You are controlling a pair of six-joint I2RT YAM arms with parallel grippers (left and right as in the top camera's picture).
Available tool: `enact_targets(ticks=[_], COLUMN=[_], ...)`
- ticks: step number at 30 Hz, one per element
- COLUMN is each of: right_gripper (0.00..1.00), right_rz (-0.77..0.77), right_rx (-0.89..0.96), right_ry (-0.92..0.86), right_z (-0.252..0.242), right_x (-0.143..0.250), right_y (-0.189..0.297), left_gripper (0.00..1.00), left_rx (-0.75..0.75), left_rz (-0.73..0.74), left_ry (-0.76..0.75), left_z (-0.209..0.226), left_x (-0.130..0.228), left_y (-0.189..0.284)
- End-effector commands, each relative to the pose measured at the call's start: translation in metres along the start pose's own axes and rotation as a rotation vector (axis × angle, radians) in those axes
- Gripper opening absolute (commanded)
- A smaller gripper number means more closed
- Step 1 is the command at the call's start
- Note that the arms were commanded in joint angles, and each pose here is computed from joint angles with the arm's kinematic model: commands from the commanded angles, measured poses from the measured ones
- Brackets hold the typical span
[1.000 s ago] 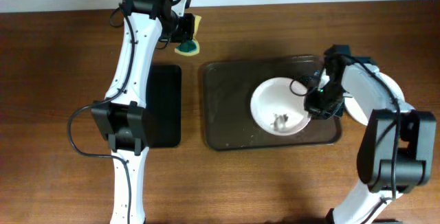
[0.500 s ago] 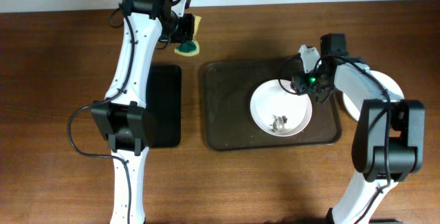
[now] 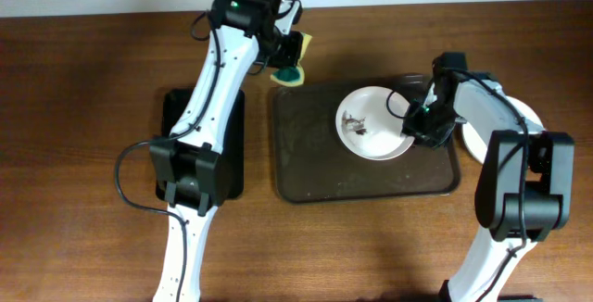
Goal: Clean dirty plates on tray and stack at the side
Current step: 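Scrub the pink plate with the sponge in the left gripper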
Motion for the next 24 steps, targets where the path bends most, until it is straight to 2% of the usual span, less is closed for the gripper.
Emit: enact_targets(ticks=[1, 3, 4, 6, 8, 10, 13, 17, 19, 22, 24], right_gripper=[0.4, 0.09, 0.04, 0.04, 0.04, 0.04, 0.04, 0.04, 0.04, 0.04, 0.04], right_rz=[-0.084, -0.078, -0.064, -0.049, -0.041, -0.034, -0.018, 0.014, 0.028, 0.042, 0.048], right_rx=[0.018, 0.021, 0.023, 0.017, -0.011, -0.018, -0.034, -0.067, -0.121, -0.194, -0.194], right_ry=[0.193, 0.195, 0.191, 0.165, 0.164, 0.164, 0.161, 0.14, 0.105, 0.06, 0.06], right_z=[-0.005, -0.006, -0.007, -0.006, -0.004, -0.004, -0.003, -0.006, -0.014, -0.024, -0.024], right_x=[-0.019, -0.017, -0.015, -0.013, -0.012, -0.011, -0.009, -0.006, -0.007, -0.009, -0.008], right_y=[-0.004, -0.005, -0.006, -0.006, -0.006, -0.006, -0.006, -0.005, -0.002, 0.003, 0.003], left_gripper=[0.0, 0.0, 0.0, 0.0, 0.0, 0.0, 0.0, 0.0, 0.0, 0.0, 0.0], left_rx=[0.003, 0.008, 0.017, 0.033, 0.138, 0.168, 0.228, 0.35, 0.352, 0.042, -0.073], left_rz=[-0.029, -0.028, -0.021, 0.009, 0.07, 0.135, 0.173, 0.195, 0.194, 0.23, 0.243], left_ry=[0.014, 0.002, -0.01, -0.028, -0.074, -0.17, -0.279, -0.283, -0.279, -0.141, -0.132], left_z=[-0.001, -0.007, -0.015, -0.025, -0.043, -0.062, -0.096, -0.128, -0.134, -0.112, -0.099], left_x=[-0.004, -0.003, -0.002, 0.002, 0.01, 0.023, 0.037, 0.049, 0.051, 0.062, 0.068], left_y=[0.003, 0.001, -0.002, -0.014, -0.039, -0.071, -0.095, -0.124, -0.128, -0.164, -0.178])
Point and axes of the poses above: each gripper's point midway between its finger pads, its own y axis back along the fingers, its own z axis along the line the jaws close on, x = y × z, the point moved 9 cm from there along y, back along the fingers, and after that the axes turned 1 degree about -y, right-handed, at the moved point
